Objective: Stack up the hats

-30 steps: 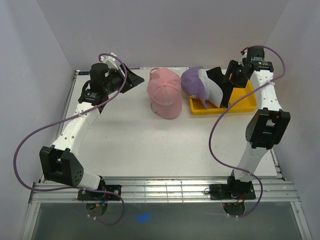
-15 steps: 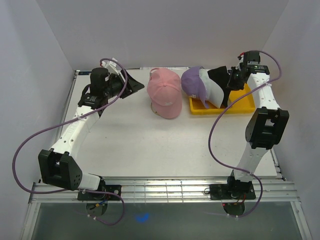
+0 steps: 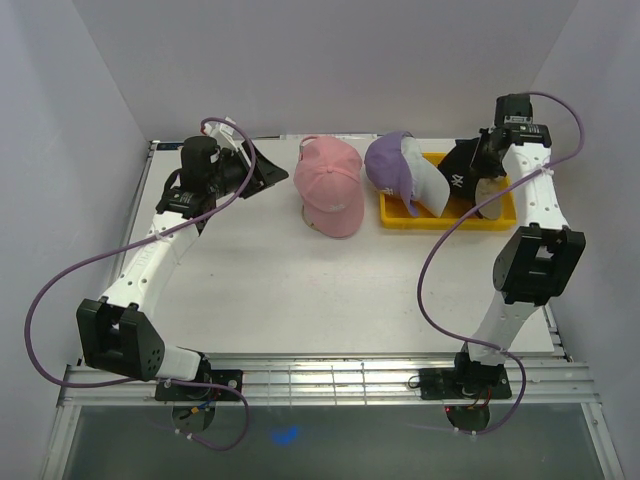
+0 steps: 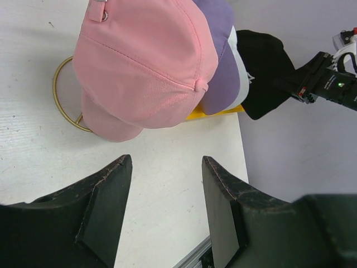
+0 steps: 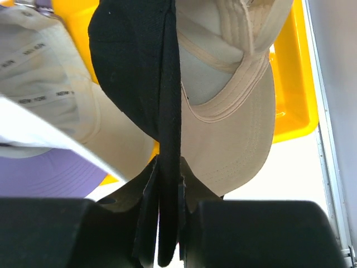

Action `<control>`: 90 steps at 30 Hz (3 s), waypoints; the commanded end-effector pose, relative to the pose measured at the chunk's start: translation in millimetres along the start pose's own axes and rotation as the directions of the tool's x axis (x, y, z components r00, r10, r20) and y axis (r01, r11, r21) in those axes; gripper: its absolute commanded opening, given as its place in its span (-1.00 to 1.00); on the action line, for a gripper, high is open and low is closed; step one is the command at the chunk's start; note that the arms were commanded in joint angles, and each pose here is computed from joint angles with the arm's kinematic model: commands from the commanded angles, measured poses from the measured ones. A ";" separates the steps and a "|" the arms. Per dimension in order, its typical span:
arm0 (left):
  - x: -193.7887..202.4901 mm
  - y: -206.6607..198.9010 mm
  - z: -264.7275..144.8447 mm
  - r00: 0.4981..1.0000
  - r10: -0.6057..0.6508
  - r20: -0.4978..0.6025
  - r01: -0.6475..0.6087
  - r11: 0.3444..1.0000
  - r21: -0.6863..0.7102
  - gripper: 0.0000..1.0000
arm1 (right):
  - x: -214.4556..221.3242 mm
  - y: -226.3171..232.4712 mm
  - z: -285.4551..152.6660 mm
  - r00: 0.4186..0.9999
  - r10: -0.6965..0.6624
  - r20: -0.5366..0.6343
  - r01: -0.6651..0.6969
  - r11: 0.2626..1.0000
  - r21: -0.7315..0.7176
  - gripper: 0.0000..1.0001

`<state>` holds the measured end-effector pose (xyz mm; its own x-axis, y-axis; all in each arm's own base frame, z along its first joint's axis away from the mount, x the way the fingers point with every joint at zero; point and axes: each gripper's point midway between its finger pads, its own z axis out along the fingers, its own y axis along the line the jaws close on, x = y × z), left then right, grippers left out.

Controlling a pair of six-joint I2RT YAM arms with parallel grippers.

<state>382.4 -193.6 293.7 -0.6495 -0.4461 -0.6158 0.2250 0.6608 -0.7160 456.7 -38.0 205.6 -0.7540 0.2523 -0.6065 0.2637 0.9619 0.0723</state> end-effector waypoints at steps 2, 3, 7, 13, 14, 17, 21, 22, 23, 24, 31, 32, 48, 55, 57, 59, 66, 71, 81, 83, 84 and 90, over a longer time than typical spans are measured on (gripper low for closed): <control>-1.0 -6.9 -12.8 0.999 0.033 0.019 -0.033 0.999 0.006 0.26 | -60.5 12.5 -62.1 0.978 0.034 0.204 -0.019 0.997 -0.074 -0.85; -1.9 -7.6 -13.4 0.999 0.034 0.022 -0.034 0.999 0.006 0.27 | -72.9 20.0 -75.6 0.972 0.040 0.232 -0.014 0.994 -0.113 -0.84; -3.4 -9.2 -14.8 0.999 0.039 0.026 -0.039 0.999 0.008 0.27 | -98.6 36.6 -114.2 0.943 0.106 0.315 -0.036 0.975 -0.221 -0.84; -1.5 -9.0 -15.6 0.999 0.038 0.020 -0.039 0.999 0.009 0.27 | -82.4 31.4 -96.9 0.967 0.083 0.242 -0.038 0.982 -0.185 -0.85; -0.8 -8.1 -15.0 0.999 0.037 0.018 -0.037 0.999 0.007 0.27 | -78.3 30.7 -89.6 0.969 0.075 0.236 -0.032 0.983 -0.181 -0.84; -0.3 -7.3 -13.5 0.999 0.032 0.016 -0.032 0.999 0.007 0.27 | -49.0 27.2 -56.8 0.983 0.058 0.177 -0.028 0.986 -0.167 -0.84; 0.8 -7.1 -11.9 1.000 0.025 0.013 -0.025 1.000 0.013 0.27 | -14.0 27.4 -19.0 0.995 0.035 0.094 -0.019 0.987 -0.161 -0.84; 1.2 -7.3 -12.0 1.000 0.023 0.013 -0.023 1.000 0.015 0.27 | -7.1 27.7 -11.0 0.997 0.021 0.076 -0.009 0.988 -0.152 -0.85; 1.2 -7.2 -11.4 1.000 0.023 0.013 -0.023 1.000 0.017 0.27 | -1.7 27.7 -4.8 0.998 0.013 0.061 -0.004 0.989 -0.147 -0.84; 2.1 -6.9 -11.4 1.000 0.022 0.012 -0.022 1.000 0.018 0.27 | 3.9 29.7 2.0 0.999 0.001 0.042 0.005 0.991 -0.137 -0.80; 3.3 -7.4 -11.6 1.000 0.028 0.010 -0.029 0.999 0.027 0.27 | -15.5 33.8 -26.4 0.993 0.013 0.114 0.002 0.992 -0.130 0.41; 2.8 -7.5 -11.8 0.999 0.031 0.014 -0.031 0.999 0.028 0.27 | -19.8 33.6 -31.0 0.992 0.016 0.122 0.000 0.992 -0.127 0.44; 3.7 -5.2 -10.4 0.999 0.050 0.005 -0.050 0.999 0.023 0.27 | -25.2 12.1 -29.1 0.989 0.036 0.142 -0.033 0.999 -0.028 0.09; 7.2 -1.8 -7.0 0.999 0.042 -0.004 -0.042 0.999 0.023 0.27 | -10.9 15.7 -15.2 0.995 0.027 0.095 -0.022 0.998 -0.056 0.09; 8.5 -0.9 -6.1 0.999 0.039 -0.009 -0.038 0.999 0.023 0.28 | -3.5 17.3 -9.7 0.997 0.025 0.076 -0.020 0.998 -0.067 0.09; 8.6 -0.2 -5.7 0.999 0.039 -0.009 -0.039 0.999 0.021 0.27 | -1.0 19.2 -6.4 0.997 0.025 0.071 -0.019 0.997 -0.078 0.10; 8.8 1.5 -3.8 0.999 0.038 -0.013 -0.038 0.999 0.016 0.27 | 16.9 17.6 13.0 1.000 0.012 0.023 -0.010 0.997 -0.073 0.11; 9.4 2.8 -3.1 0.999 0.036 -0.016 -0.036 0.999 0.012 0.27 | 23.5 12.5 22.0 1.000 0.008 0.010 -0.007 0.999 -0.047 0.01; 10.9 3.9 -0.2 0.999 0.028 -0.026 -0.028 1.000 0.013 0.27 | 25.1 3.9 23.1 0.999 -0.038 0.017 0.038 0.999 -0.004 -0.23; 10.4 3.4 -0.3 0.999 0.027 -0.025 -0.027 1.000 0.014 0.27 | 26.6 5.7 23.3 0.999 -0.046 0.013 0.046 0.999 -0.017 -0.20; 10.6 3.7 -0.1 0.999 0.027 -0.025 -0.027 1.000 0.014 0.27 | 27.3 6.8 23.2 0.999 -0.048 0.012 0.049 0.999 -0.021 -0.16; 10.6 3.2 -0.3 0.999 0.029 -0.026 -0.028 0.999 0.015 0.27 | 34.6 6.0 24.7 0.998 -0.069 0.004 0.069 0.998 -0.008 -0.10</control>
<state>377.2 -192.8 277.4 -0.6715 -0.4208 -0.6099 0.2184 0.6742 -0.7055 443.9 -23.6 154.8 -0.7918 0.2119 -0.5728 0.2174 0.9742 0.0598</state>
